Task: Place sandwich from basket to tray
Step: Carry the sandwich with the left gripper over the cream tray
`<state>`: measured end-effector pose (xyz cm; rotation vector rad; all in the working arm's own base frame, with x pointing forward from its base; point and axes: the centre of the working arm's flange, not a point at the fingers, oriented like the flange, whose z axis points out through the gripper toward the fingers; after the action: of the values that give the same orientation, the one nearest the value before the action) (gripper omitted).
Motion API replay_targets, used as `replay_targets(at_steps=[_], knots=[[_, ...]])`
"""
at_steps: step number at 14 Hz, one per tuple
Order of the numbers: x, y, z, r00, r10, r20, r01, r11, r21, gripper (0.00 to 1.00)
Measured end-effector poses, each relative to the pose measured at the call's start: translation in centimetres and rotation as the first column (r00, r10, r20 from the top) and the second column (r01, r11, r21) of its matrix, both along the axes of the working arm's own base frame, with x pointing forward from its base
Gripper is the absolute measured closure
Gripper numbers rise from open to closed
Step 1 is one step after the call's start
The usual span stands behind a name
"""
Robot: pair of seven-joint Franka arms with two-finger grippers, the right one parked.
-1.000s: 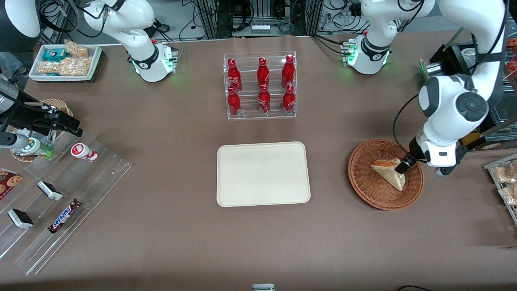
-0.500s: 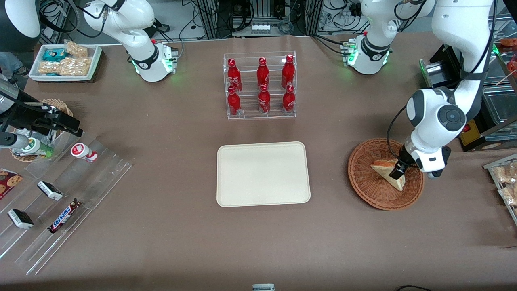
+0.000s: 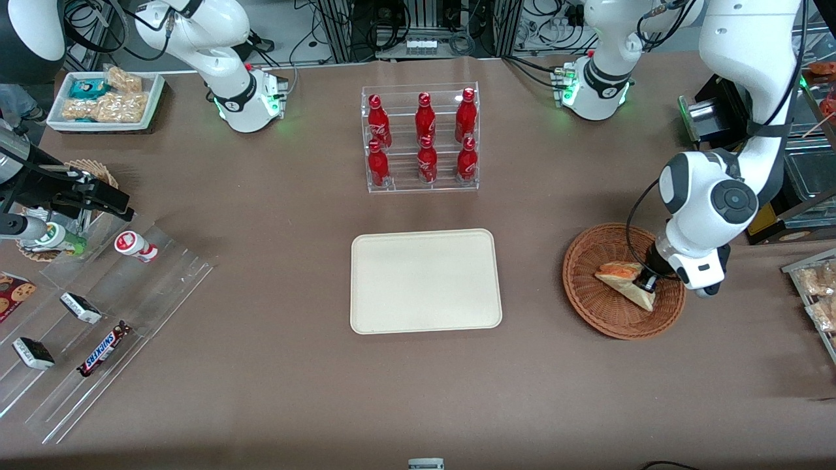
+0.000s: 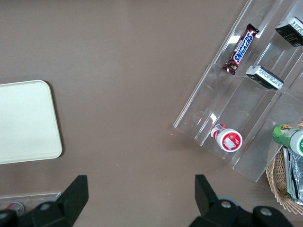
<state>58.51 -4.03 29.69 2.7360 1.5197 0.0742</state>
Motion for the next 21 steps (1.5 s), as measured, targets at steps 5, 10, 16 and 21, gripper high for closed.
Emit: replay_targets(at_steps=[5, 10, 16, 21], knots=[[2.4, -11.4, 6.8, 0.985, -0.174, 0.016, 0.174, 0.985, -0.007, 0.83], [0.4, -27.4, 4.0, 0.86, -0.51, 0.022, 0.51, 0.86, -0.01, 0.86], [-2.6, -39.6, -0.6, 0.633, -0.766, 0.114, 0.769, 0.638, 0.017, 0.89], [-4.5, -43.7, -4.7, 0.604, -0.788, 0.123, 0.793, 0.609, 0.009, 0.88]])
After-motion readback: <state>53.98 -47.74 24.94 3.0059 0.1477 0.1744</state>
